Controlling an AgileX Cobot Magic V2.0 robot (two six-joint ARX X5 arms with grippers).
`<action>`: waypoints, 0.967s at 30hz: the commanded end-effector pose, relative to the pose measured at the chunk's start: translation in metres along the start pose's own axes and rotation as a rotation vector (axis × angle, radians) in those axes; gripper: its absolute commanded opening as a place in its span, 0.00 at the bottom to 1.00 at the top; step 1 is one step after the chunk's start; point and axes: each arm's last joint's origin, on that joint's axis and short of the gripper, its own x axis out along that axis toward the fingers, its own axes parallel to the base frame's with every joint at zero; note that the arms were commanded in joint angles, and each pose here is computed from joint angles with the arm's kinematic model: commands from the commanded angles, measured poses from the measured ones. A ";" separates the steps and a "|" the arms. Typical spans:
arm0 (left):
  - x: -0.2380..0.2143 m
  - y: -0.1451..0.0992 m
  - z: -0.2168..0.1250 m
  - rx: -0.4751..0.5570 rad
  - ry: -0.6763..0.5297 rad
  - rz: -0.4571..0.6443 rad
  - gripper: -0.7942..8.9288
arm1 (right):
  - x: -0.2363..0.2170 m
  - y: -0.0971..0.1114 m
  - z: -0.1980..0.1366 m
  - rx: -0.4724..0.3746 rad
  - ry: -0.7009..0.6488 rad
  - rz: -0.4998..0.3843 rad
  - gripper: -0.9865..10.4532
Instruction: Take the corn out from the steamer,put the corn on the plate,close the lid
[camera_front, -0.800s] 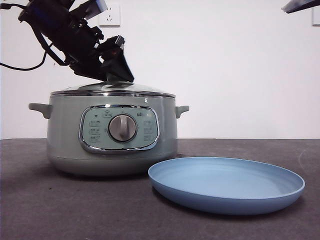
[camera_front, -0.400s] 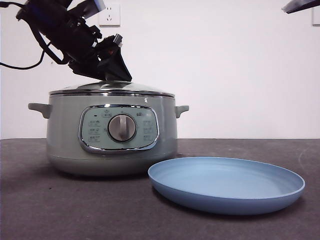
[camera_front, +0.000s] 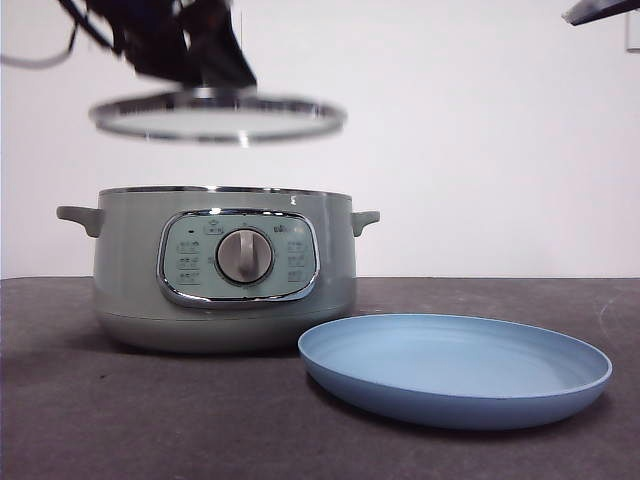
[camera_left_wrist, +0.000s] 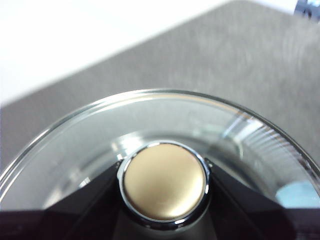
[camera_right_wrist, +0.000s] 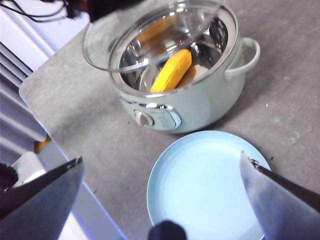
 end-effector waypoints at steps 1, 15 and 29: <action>-0.028 -0.003 0.027 0.023 -0.092 0.006 0.07 | 0.001 -0.002 0.006 0.018 -0.038 -0.022 0.64; -0.189 -0.039 0.048 0.037 -0.236 0.080 0.07 | 0.107 0.004 0.043 0.062 -0.049 0.035 0.64; -0.268 -0.070 0.024 0.009 -0.261 0.134 0.07 | 0.260 0.036 0.107 -0.034 0.186 -0.114 0.64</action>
